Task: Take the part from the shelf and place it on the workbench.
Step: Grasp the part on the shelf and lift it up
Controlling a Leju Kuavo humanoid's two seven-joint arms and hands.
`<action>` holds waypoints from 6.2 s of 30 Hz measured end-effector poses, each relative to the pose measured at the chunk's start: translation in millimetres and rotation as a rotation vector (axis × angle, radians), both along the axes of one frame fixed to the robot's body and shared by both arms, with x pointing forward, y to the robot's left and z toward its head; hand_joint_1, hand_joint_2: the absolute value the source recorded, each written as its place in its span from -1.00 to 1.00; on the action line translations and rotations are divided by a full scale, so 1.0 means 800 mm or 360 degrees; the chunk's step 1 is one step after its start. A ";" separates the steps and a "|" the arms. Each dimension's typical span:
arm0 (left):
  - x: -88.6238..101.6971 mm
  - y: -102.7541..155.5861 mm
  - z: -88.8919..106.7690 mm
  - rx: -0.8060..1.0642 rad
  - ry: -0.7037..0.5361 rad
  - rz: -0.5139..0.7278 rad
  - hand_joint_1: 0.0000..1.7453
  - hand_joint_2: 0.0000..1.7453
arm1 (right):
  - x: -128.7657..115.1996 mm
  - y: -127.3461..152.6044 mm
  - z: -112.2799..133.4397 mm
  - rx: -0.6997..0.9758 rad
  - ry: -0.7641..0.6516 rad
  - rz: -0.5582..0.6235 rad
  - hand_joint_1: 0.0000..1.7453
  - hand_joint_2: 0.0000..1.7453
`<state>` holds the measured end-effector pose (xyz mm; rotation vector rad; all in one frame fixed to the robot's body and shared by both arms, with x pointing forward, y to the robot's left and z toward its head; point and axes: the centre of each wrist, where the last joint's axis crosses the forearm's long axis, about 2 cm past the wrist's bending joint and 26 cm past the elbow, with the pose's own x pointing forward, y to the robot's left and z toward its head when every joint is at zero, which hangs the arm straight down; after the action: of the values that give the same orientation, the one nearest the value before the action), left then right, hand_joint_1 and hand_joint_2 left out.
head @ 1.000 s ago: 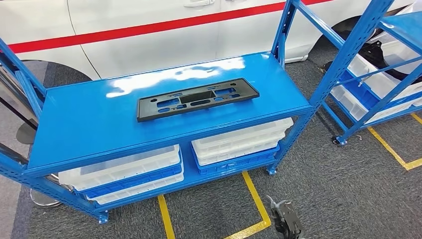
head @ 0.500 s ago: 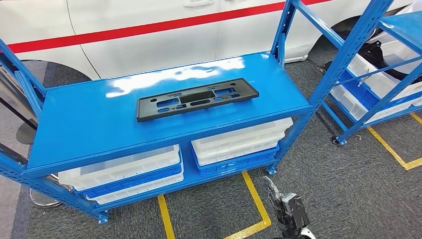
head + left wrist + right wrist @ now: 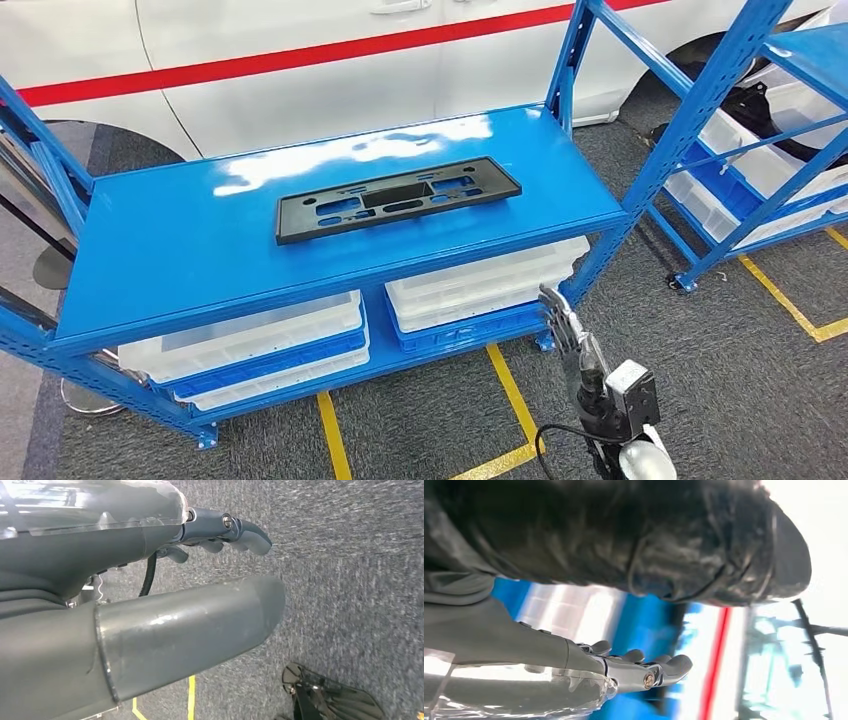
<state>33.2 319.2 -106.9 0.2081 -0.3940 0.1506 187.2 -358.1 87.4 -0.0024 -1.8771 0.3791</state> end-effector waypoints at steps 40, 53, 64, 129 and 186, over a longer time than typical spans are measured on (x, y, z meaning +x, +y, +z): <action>-0.002 -0.048 -0.006 -0.0034 0.0061 -0.0384 -1.00 -1.00 | 0.224 0.114 0.242 -0.1149 -0.0682 -0.0103 -1.00 1.00; 0.001 -0.057 -0.006 -0.0056 0.0076 -0.0461 -1.00 -1.00 | 0.260 0.138 0.221 -0.1569 -0.0577 -0.0153 -1.00 1.00; 0.003 -0.054 -0.005 -0.0056 0.0071 -0.0501 -1.00 -1.00 | 0.284 0.170 0.196 -0.1761 -0.0451 -0.0071 -1.00 1.00; 0.004 -0.061 -0.002 -0.0085 0.0070 -0.0554 -1.00 -1.00 | 0.346 0.178 0.154 -0.2390 -0.0116 -0.0359 -1.00 1.00; 0.010 -0.064 -0.001 -0.0104 0.0034 -0.0559 -1.00 -1.00 | 0.339 0.186 0.140 -0.2357 -0.0020 -0.0287 0.78 1.00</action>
<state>41.4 267.6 -107.5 0.0734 -0.3978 -0.1838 458.2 -209.4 199.1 -1.1355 -1.2039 1.5258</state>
